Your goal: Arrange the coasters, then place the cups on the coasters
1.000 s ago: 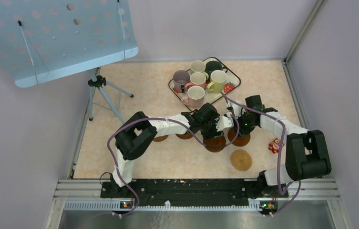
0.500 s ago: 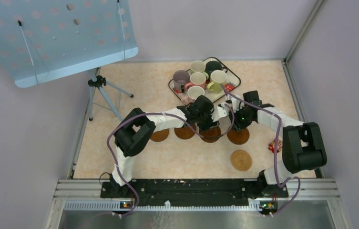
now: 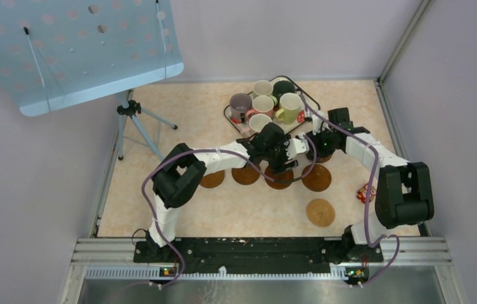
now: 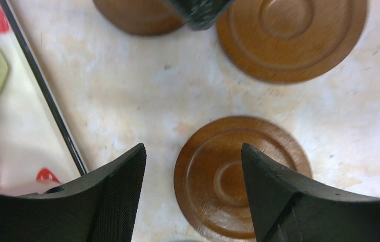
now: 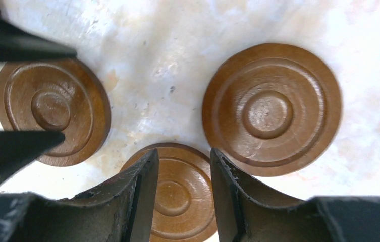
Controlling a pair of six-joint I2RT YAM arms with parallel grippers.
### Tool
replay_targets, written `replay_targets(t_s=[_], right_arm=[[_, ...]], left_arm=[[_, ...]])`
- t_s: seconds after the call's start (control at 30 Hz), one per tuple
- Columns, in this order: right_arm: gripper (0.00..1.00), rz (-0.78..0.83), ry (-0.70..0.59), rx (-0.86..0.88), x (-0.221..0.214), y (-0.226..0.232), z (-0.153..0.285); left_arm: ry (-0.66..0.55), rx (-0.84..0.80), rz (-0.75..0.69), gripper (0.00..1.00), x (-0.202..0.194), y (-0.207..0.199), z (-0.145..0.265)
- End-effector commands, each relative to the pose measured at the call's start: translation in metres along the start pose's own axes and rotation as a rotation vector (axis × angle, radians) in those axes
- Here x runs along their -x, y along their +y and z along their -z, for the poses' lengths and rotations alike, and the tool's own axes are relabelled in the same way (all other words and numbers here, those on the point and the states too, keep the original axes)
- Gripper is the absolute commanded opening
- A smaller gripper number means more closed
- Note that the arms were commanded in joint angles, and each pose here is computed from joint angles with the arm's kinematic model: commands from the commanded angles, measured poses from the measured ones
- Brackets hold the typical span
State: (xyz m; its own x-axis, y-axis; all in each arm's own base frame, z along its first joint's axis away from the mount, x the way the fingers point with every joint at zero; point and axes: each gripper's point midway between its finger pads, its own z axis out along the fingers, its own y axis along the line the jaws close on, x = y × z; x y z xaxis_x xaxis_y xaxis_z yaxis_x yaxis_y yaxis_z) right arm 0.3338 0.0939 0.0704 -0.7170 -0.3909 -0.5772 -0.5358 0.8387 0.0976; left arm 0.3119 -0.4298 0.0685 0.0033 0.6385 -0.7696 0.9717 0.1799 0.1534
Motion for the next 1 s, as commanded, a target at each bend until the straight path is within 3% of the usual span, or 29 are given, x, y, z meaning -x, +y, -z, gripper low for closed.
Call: replay_targets(t_s=[0.0,0.4,0.97], right_arm=[[0.43,-0.048,-0.035,-0.095,0.022,-0.031,0.001],[0.50,-0.091,0.047,-0.182,0.011,-0.085,-0.017],[0.47,-0.094,0.183,-0.195,-0.055,-0.108,0.002]], left_arm=[[-0.174,-0.049,-0.055,0.75,0.069,-0.014,-0.004],[-0.193,-0.061,-0.103,0.77,0.092,-0.037,-0.055],[-0.062,0.099,-0.073,0.75,0.059,-0.011,-0.071]])
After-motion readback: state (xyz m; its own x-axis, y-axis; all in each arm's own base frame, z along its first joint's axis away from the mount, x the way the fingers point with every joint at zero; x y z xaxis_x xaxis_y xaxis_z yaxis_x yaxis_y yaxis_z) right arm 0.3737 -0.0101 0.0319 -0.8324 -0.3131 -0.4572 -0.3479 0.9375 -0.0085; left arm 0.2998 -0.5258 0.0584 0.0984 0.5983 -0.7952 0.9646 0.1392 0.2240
